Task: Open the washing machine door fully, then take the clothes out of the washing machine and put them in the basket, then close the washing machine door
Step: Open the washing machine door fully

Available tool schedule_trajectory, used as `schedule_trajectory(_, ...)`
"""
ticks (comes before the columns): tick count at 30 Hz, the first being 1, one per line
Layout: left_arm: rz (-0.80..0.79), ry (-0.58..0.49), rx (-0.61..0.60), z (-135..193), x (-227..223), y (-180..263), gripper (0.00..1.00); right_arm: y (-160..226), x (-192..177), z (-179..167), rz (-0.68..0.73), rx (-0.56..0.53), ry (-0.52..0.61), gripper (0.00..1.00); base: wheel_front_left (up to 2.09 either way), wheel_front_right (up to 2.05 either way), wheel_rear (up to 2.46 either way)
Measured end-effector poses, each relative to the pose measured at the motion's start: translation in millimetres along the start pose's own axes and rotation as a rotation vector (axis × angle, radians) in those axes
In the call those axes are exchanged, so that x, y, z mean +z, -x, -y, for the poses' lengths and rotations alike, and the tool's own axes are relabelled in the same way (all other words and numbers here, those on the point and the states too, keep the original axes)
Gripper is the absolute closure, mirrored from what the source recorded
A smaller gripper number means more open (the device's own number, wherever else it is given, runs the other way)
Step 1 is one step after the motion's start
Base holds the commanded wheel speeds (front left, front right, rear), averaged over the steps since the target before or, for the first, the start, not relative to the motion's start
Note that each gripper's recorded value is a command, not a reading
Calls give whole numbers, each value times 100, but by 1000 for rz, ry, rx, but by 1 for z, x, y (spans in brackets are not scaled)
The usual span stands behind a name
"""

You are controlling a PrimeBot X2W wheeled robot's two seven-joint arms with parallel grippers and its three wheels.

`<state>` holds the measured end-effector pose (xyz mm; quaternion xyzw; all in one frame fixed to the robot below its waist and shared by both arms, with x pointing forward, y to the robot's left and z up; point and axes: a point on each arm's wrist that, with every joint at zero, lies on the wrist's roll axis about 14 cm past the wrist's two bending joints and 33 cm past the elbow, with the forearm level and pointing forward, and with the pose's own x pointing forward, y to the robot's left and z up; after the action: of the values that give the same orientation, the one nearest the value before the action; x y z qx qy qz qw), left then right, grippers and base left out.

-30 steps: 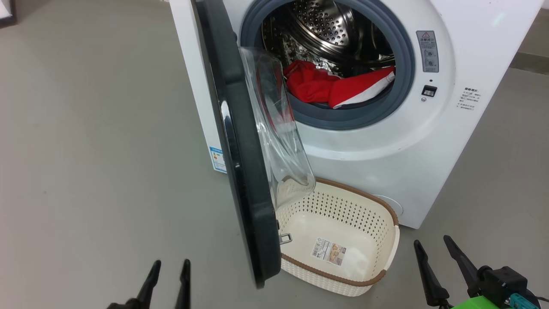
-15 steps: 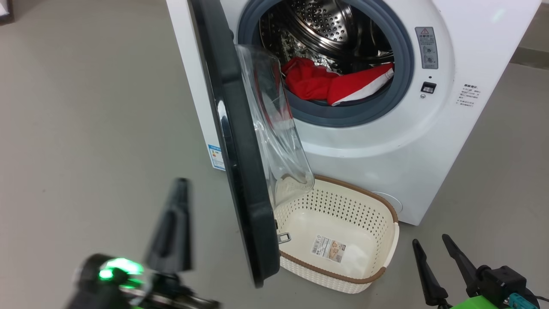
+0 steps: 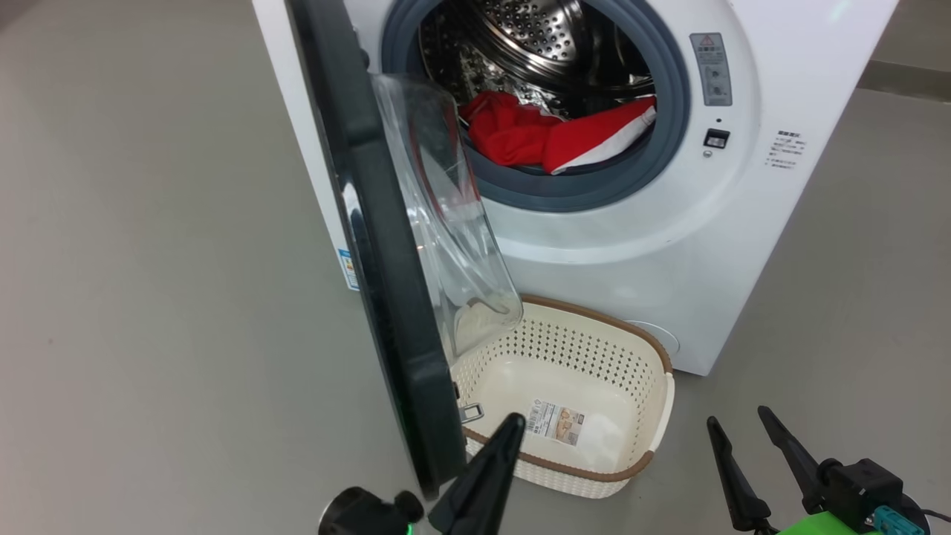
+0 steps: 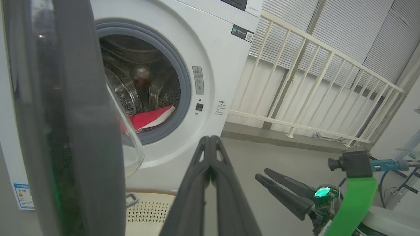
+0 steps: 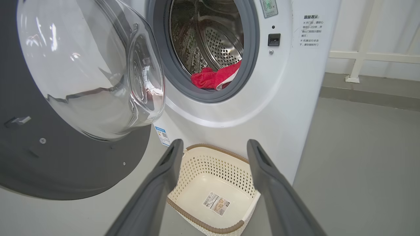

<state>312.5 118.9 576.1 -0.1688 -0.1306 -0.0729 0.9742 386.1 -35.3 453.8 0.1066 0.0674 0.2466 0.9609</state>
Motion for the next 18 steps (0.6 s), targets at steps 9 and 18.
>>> schedule_trajectory(9, -71, 57, 117, -35, -22, -7, 100, 2, -4, 5, -10, -13, -7, 0, 0, 0, 0)
schedule_trajectory(18, -69, 54, 191, -57, -21, 0, 100, 0, -2, 0, -6, 1, -5, 0, 0, 0, 0)
